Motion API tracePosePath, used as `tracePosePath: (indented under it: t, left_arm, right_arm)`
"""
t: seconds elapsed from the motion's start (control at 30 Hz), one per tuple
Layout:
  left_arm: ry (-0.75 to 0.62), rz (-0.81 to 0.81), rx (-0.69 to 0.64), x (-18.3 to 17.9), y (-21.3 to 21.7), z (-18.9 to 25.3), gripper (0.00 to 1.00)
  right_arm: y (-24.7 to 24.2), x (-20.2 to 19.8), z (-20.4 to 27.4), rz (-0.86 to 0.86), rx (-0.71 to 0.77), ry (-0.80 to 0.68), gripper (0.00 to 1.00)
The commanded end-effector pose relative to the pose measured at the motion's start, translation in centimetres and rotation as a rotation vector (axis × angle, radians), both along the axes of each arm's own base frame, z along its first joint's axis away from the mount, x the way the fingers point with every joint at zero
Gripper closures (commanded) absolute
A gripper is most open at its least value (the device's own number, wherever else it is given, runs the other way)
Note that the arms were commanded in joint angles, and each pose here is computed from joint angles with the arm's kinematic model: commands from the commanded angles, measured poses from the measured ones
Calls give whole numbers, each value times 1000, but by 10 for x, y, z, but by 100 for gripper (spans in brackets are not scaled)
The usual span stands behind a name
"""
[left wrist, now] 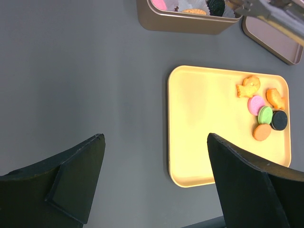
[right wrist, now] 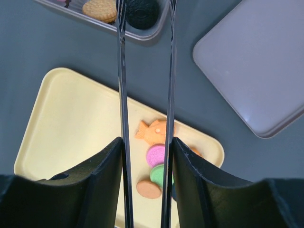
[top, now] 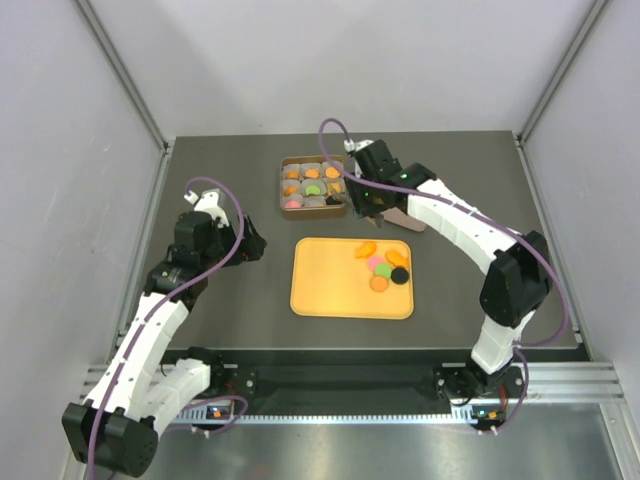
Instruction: Pack the cookies
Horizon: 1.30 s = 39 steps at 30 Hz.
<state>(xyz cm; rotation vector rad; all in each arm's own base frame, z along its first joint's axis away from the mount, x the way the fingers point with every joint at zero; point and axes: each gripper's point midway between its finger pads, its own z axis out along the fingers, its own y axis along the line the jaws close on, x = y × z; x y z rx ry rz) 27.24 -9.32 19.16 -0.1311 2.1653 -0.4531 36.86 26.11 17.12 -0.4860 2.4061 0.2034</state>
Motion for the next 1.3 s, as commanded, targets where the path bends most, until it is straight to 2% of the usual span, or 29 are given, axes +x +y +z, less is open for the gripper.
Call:
tracePosePath:
  t: [0.0,0.2,0.27,0.33,0.53,0.7,0.77,0.97,1.1,1.13,1.27]
  left_arm:
    - [-45,-6,-15,5,-1,10,7]
    - [-54,-15,-24,4,-3,13,7]
    - [-59,-19,-28,4,-4,14,7]
    - [-66,-23,-33,3,-5,16,7]
    - [-90,-37,-50,1,-7,23,7]
    - [-104,-40,-59,-1,-7,27,7]
    - [-114,-40,-62,-1,-7,30,7]
    - [-114,-55,-74,-1,-10,30,7]
    - [-112,-58,-75,-1,-11,30,7]
    - [-111,-59,-75,-1,-11,30,7]
    - [-106,-60,-75,-1,-11,28,7]
  right_arm:
    - [-29,21,77,-65,91,-157,57]
    - [-124,50,87,-273,147,-180,57]
    - [-170,63,78,-399,149,-192,56]
    - [-215,71,60,-528,139,-182,56]
    - [-278,99,-1,-719,168,-141,54]
    - [-288,113,-54,-756,135,-42,43]
    - [-288,109,-71,-759,116,7,35]
    - [-291,85,-94,-764,73,63,22]
    - [-285,73,-78,-755,96,52,17]
    - [-280,72,-57,-744,124,2,17]
    - [-234,71,-23,-652,155,-59,17]
